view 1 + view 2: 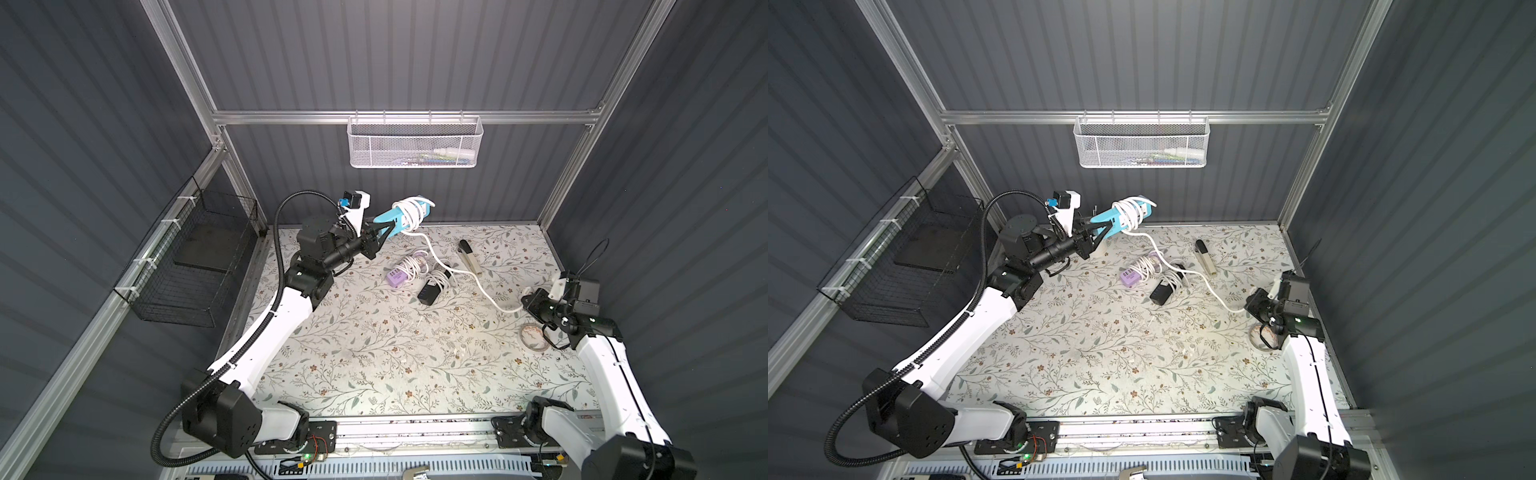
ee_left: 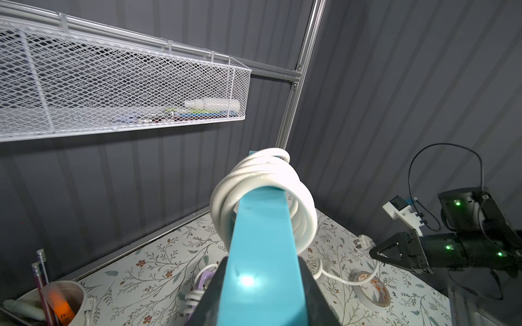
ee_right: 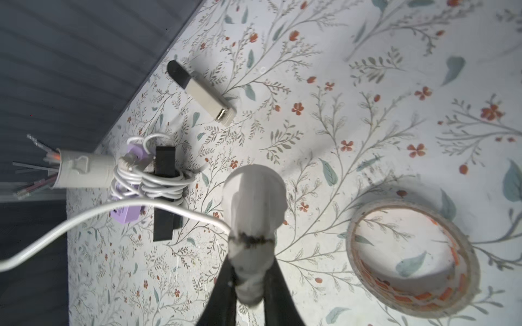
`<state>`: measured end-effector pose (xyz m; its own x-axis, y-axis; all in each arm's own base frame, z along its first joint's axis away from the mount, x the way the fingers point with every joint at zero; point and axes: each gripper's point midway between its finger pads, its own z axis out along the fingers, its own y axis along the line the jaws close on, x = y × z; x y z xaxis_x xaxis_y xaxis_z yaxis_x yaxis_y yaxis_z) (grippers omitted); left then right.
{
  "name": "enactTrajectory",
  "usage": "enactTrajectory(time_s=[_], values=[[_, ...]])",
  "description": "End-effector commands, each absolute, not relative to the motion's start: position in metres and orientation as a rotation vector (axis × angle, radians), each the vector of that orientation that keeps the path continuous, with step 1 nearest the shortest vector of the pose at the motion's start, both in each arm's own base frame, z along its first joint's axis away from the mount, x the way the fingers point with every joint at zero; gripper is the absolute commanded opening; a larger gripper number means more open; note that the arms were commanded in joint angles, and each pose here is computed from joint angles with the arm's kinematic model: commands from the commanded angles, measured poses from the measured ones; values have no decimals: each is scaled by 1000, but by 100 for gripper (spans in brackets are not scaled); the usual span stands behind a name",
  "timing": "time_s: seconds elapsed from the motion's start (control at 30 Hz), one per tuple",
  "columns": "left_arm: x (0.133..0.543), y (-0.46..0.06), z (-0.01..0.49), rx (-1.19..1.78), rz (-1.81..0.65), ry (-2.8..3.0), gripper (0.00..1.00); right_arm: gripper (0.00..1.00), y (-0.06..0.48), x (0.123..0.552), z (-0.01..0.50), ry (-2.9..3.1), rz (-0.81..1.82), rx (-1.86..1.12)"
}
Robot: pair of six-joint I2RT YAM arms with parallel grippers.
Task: Unwrap the cord wrapped around the power strip
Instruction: Unwrap the power cord from the power strip.
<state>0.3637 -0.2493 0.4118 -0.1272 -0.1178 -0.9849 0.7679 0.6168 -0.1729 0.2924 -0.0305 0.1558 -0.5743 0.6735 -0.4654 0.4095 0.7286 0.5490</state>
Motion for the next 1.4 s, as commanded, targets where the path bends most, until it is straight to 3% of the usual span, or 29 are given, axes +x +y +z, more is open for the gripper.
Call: enactTrajectory(time_s=[0.0,0.23,0.57,0.67,0.97,1.13,1.37], values=[[352,-236,459,534,-795,1353,0,0,-45,295,146,2188,618,941],[353,-251,445,554,-920,1341,0,0,-69,293,110,2131,745,1171],[335,-292,427,689,-1030,1321,0,0,-77,309,92,2166,700,1208],[329,-301,425,721,-1058,1315,0,4,-77,314,89,2175,687,1205],[325,-311,419,756,-1078,1322,0,67,-76,320,115,2161,635,1078],[327,-314,417,757,-1092,1329,0,84,-55,325,152,2149,597,886],[323,-311,429,757,-1081,1321,0,97,49,332,239,2028,696,271]])
